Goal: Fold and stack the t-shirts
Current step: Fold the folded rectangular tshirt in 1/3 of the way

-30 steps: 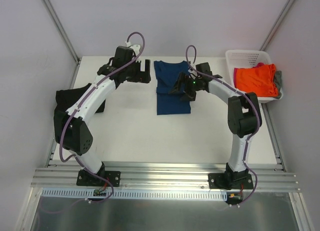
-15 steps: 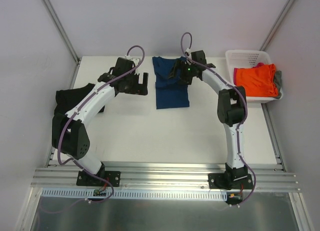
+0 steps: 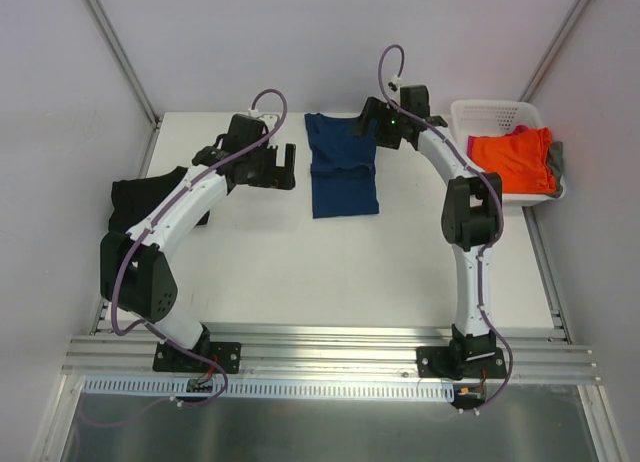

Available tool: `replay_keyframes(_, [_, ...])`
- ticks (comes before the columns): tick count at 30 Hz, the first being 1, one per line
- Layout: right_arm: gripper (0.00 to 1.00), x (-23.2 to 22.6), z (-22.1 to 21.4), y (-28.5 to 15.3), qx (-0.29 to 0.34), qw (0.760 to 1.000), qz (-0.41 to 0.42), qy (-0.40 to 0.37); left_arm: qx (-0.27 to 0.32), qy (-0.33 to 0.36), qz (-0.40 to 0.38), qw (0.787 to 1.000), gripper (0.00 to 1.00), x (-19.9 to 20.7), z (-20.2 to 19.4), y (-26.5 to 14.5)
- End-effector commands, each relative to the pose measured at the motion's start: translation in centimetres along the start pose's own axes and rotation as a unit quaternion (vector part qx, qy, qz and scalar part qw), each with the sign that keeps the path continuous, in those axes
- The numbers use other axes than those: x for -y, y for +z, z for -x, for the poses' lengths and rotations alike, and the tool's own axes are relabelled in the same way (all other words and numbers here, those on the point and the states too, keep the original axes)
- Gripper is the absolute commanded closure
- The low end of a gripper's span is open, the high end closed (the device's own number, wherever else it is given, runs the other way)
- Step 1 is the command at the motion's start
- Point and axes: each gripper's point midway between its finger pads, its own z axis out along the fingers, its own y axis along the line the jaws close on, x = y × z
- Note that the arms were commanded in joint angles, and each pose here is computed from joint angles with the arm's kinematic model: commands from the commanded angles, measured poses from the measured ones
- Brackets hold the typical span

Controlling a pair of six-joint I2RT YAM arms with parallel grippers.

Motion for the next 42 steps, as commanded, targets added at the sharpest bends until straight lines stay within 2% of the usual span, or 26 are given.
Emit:
replay_keyframes(1, [0.0, -5.3, -1.0, -4.4, -0.021, 0.998, 0.056, -0.026, 0.031, -0.007, -0.016, 0.999, 0.01, 0.7, 2.3, -1.2])
replay_keyframes(9, [0.01, -7.5, -5.7, -4.5, -0.077, 0.994, 0.078, -0.016, 0.046, -0.002, -0.02, 0.999, 0.01, 1.0, 3.5, -1.2])
replay_keyframes(31, [0.0, -4.8, -11.3, 0.8, -0.143, 0.988, 0.052, 0.006, 0.041, -0.004, -0.011, 0.999, 0.01, 0.5, 2.9, -1.2])
replay_keyframes(34, [0.01, -4.1, -11.1, 1.5, -0.14, 0.989, 0.043, 0.007, 0.037, -0.004, -0.01, 0.999, 0.01, 0.4, 2.6, -1.1])
replay_keyframes(38, [0.0, -2.3, -8.8, 3.1, -0.111, 0.993, 0.029, 0.008, 0.028, -0.005, -0.006, 1.0, 0.01, 0.2, 2.0, -0.7])
replay_keyframes(41, [0.03, -1.8, -3.2, 3.8, -0.038, 0.999, 0.028, -0.012, 0.022, -0.002, -0.005, 1.0, 0.01, 0.1, 1.7, -0.6])
replay_keyframes(42, [0.03, -2.6, 0.1, 4.3, -0.006, 0.999, 0.039, -0.021, 0.018, -0.001, -0.003, 1.0, 0.01, 0.0, 1.5, -0.7])
